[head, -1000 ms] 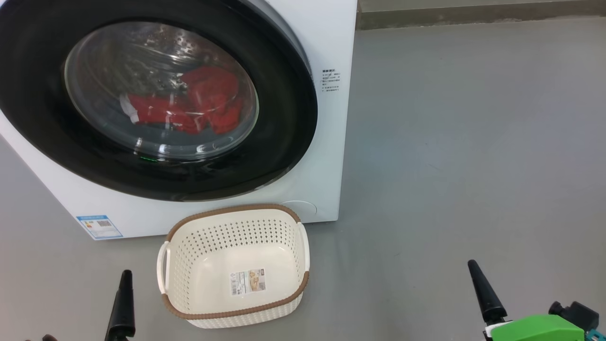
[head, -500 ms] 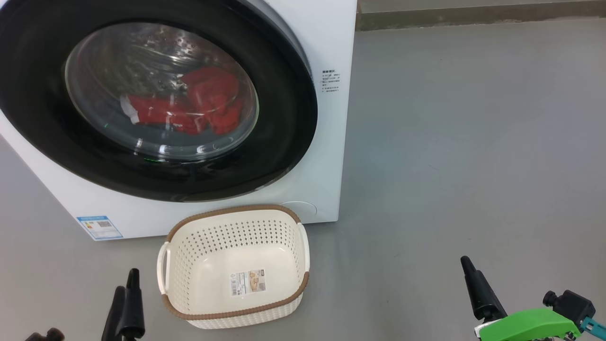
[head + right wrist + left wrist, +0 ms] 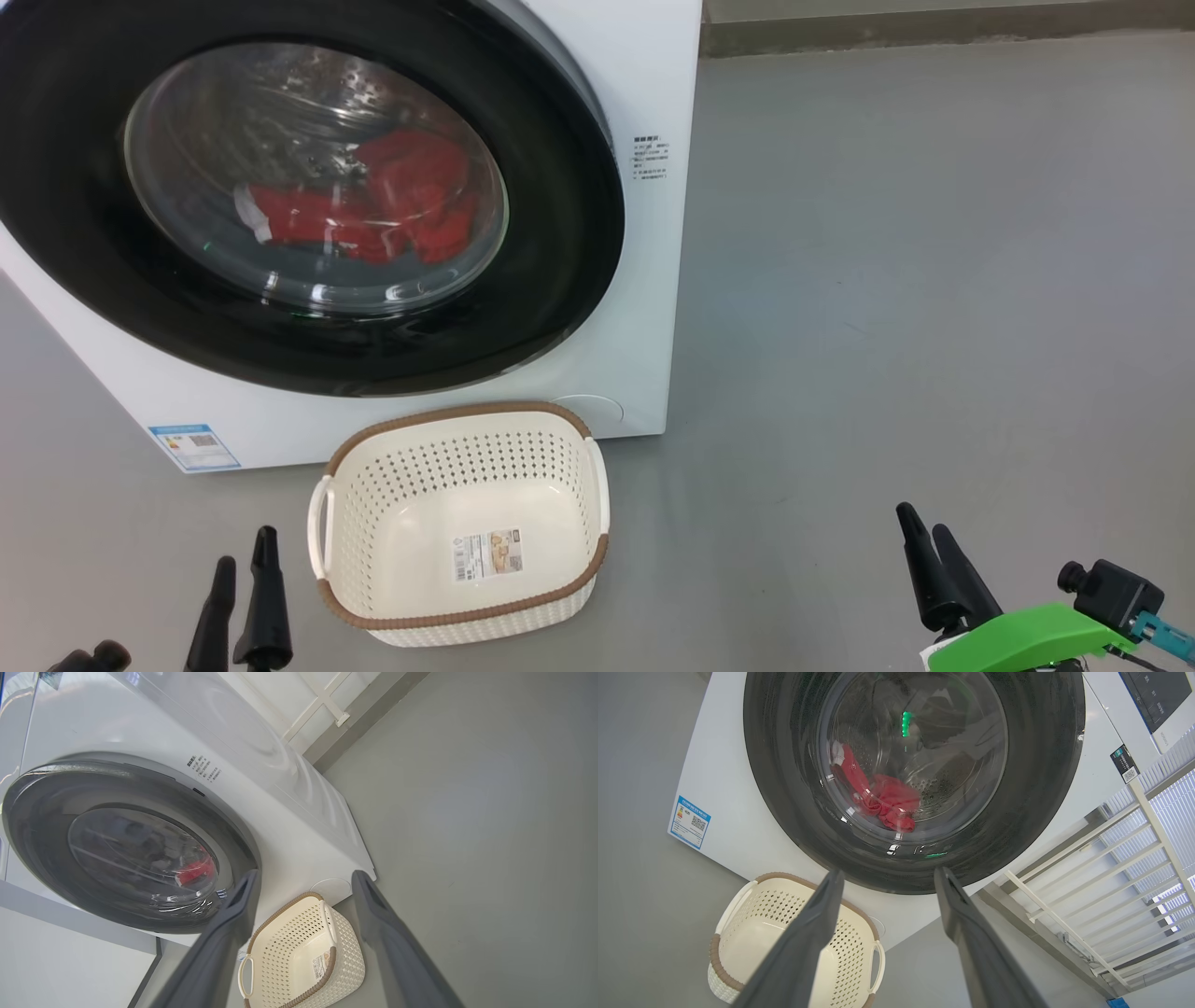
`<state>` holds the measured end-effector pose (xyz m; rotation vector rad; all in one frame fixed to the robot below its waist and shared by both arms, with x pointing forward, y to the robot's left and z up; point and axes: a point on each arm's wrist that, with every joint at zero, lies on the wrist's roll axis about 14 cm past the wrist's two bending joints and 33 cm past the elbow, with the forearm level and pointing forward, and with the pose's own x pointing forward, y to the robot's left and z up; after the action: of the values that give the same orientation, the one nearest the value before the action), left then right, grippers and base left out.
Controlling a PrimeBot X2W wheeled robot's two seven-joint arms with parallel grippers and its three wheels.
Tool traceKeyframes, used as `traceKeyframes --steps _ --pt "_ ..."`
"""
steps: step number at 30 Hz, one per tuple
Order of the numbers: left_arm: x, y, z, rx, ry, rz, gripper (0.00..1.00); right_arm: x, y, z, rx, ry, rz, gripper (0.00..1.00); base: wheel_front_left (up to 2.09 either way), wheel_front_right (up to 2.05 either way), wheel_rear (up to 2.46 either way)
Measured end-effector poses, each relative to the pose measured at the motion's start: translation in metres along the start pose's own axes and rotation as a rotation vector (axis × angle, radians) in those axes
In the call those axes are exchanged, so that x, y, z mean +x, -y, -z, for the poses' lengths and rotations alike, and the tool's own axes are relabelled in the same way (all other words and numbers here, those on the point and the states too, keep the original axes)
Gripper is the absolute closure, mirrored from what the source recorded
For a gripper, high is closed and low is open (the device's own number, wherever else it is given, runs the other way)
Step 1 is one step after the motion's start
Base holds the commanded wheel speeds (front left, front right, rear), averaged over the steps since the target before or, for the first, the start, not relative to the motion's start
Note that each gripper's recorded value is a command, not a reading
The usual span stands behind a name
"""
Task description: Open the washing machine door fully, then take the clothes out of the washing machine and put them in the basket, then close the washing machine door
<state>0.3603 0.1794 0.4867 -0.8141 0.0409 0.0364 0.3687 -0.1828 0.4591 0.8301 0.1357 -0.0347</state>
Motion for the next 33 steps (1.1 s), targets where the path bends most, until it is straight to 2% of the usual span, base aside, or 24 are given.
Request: traceKeyframes --steps 33 --pt "-0.004 0.026 -0.007 0.4 0.067 0.102 0.0 0.001 -0.019 -0.014 -0.38 0.066 -0.088 0.0 0.0 0.0 0.0"
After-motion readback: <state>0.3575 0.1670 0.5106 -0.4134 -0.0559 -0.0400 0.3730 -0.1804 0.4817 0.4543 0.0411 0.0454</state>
